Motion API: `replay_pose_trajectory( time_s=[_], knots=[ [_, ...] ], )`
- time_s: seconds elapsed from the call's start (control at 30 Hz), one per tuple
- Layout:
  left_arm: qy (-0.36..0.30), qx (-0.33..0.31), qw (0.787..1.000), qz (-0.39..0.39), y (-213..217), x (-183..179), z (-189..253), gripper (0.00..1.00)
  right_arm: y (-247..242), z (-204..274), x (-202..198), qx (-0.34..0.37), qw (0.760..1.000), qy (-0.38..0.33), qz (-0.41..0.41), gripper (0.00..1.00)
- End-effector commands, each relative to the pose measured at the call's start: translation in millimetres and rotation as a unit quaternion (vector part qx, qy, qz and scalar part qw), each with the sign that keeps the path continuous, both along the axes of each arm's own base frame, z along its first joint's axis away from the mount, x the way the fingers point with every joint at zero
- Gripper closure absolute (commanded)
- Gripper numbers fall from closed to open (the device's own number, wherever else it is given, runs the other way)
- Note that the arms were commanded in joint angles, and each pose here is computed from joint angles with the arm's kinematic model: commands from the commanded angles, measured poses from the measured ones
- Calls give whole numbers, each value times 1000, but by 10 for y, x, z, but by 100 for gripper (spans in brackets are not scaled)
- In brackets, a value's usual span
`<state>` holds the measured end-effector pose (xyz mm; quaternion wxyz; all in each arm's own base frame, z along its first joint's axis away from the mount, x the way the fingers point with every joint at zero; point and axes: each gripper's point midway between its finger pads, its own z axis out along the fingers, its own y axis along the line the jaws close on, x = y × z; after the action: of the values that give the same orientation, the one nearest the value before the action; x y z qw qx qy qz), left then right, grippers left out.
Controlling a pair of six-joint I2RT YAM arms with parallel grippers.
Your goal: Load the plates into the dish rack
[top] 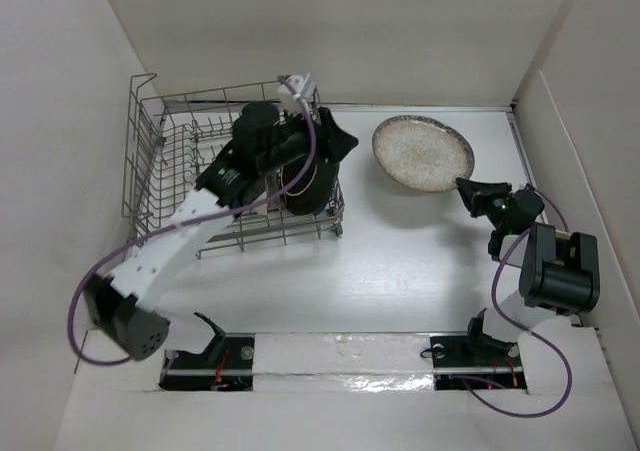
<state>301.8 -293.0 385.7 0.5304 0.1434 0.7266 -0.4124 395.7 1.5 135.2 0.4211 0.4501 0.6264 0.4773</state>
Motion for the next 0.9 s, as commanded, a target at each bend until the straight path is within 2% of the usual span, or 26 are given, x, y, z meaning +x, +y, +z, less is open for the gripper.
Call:
replay_pose_trajectory(
  time_s=[0.0,0.03,0.1,0.13,0.2,0.4,0.53,0.67,0.87],
  knots=[
    [34,31,998,-43,-352,149,-217,44,147,1643,-261,47,945,-312,82,100],
    [20,30,998,-45,-452,155,-80,42,120,1652,-271,50,944,-317,82,100],
    [29,72,997,-31,-597,266,-273,37,125,1663,-274,65,942,-316,88,100],
    [27,64,997,-40,-660,282,-184,36,88,1712,-277,62,940,-323,88,100],
    [47,74,995,-40,-752,375,-334,29,68,1796,-308,67,937,-332,92,100],
    [103,82,990,-48,-1031,741,-591,27,134,2070,-397,49,925,-359,112,100],
    [144,110,983,-22,-1169,1017,-945,27,160,1940,-378,30,937,-330,109,100],
    [177,123,976,-2,-1315,1188,-1378,24,221,1861,-436,27,938,-326,113,100],
    [183,68,981,-7,-1567,1346,-1295,21,270,2003,-544,41,927,-349,133,100]
  ],
)
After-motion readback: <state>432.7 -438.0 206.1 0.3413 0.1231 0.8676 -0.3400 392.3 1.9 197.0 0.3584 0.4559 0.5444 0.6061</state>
